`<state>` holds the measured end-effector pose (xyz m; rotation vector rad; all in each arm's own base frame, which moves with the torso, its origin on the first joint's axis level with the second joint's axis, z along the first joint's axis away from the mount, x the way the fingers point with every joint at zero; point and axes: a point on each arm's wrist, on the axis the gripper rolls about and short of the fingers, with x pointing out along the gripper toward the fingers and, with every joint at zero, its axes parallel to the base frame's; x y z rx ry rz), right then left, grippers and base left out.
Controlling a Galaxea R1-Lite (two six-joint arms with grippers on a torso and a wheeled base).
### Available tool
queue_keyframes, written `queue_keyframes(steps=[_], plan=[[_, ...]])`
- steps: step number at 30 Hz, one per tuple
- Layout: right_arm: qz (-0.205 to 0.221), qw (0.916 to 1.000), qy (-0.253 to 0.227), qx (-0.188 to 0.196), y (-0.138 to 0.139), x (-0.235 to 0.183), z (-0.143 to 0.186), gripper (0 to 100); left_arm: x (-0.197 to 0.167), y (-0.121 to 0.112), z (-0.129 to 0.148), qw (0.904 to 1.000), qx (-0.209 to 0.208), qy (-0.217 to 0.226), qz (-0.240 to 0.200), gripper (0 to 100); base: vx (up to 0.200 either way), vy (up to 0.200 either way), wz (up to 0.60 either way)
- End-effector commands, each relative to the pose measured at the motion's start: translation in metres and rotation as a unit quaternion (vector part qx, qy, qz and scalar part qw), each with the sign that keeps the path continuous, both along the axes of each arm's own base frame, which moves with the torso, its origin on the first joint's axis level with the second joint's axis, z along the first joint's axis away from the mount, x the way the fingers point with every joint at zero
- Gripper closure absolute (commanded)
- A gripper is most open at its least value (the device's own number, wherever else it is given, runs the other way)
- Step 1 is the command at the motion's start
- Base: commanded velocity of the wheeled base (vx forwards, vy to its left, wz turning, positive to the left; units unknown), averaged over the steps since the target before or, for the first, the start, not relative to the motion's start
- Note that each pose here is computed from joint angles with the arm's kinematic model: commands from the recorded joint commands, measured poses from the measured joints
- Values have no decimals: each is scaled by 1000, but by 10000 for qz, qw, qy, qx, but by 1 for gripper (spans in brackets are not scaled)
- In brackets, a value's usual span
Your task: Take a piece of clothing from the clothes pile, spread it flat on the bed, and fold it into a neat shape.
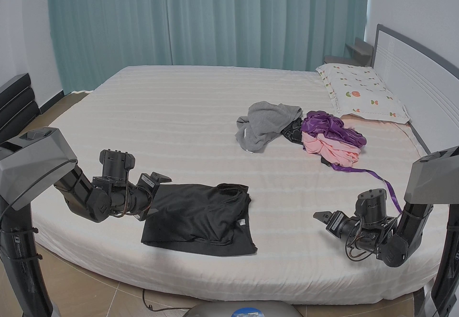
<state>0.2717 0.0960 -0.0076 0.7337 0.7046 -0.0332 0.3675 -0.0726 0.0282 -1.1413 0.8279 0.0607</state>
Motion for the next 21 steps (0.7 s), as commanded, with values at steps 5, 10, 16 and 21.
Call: queue_keyframes(steps=[5,10,16,21], plan=[[248,9981,-88,-564,27,6,12,0,-1,0,-1,10000,-2,21,-6,0,0,200,0],[419,9944,-165,-954,40,7,17,0,-1,0,-1,10000,-2,21,-6,0,0,200,0],[685,9894,-279,-1247,56,5,24,0,-1,0,-2,10000,5,26,-11,0,0,200,0],[912,9834,-237,-1550,72,15,28,0,-1,-1,-2,10000,8,18,-13,0,0,200,0]])
